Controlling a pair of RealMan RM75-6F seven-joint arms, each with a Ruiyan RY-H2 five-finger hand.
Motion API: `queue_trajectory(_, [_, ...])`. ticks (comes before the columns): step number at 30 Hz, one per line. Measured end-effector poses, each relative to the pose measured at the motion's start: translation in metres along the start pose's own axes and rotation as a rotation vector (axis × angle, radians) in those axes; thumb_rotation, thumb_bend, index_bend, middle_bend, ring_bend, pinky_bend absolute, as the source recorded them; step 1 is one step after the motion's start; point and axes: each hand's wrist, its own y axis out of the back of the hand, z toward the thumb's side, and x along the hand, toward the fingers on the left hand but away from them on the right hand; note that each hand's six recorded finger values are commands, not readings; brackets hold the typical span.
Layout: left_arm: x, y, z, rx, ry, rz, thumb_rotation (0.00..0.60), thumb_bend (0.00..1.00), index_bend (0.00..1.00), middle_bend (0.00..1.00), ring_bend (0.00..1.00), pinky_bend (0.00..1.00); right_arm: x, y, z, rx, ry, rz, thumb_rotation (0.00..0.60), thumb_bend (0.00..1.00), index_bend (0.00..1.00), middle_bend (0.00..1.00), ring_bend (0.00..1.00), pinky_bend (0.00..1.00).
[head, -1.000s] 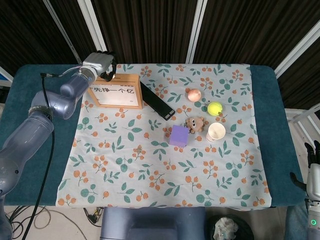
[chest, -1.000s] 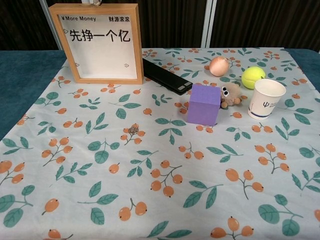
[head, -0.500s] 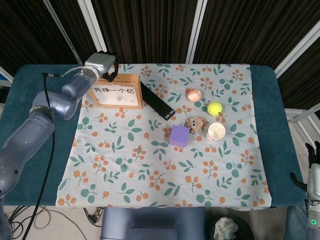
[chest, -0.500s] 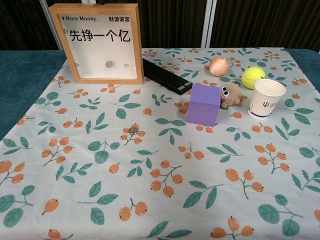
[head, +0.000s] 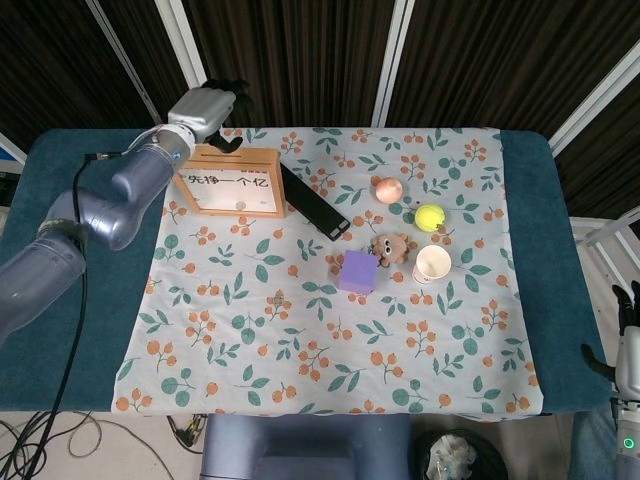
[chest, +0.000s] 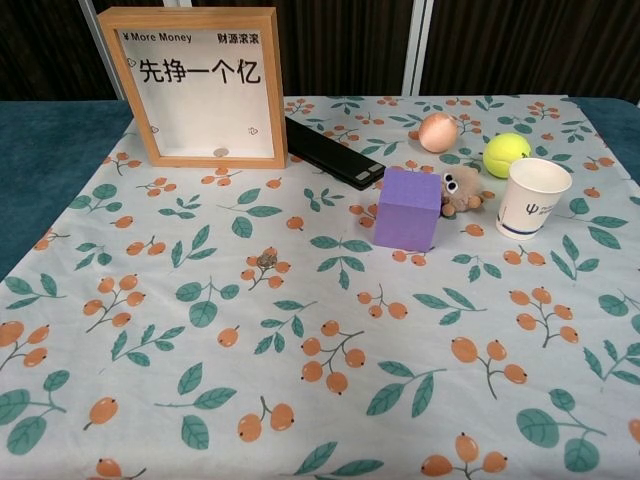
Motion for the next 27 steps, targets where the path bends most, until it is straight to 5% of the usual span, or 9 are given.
queue_trajectory(6, [-0.051,0.0,0.007,-0.045,-0.118,0.102,0.6,0.23,0.27,0.02,0.0,0.0,0.0,0.0,0.002,-0.003,0.008,0.0,0.6,0.26,0.13,0.03,0.0,0.0])
queue_trajectory(16, [-0.158,-0.072,0.001,-0.055,-0.2,-0.03,0.6,0.18,0.26,0.02,0.0,0.0,0.001,-0.001,0.004,-0.015,0.016,0.001,0.6,0.26,0.13,0.03,0.0,0.0])
queue_trajectory(27, [-0.146,-0.16,0.045,0.104,-0.343,-0.157,0.6,0.13,0.25,0.02,0.0,0.0,0.001,0.002,0.003,-0.034,0.011,-0.007,0.6,0.26,0.13,0.03,0.0,0.0])
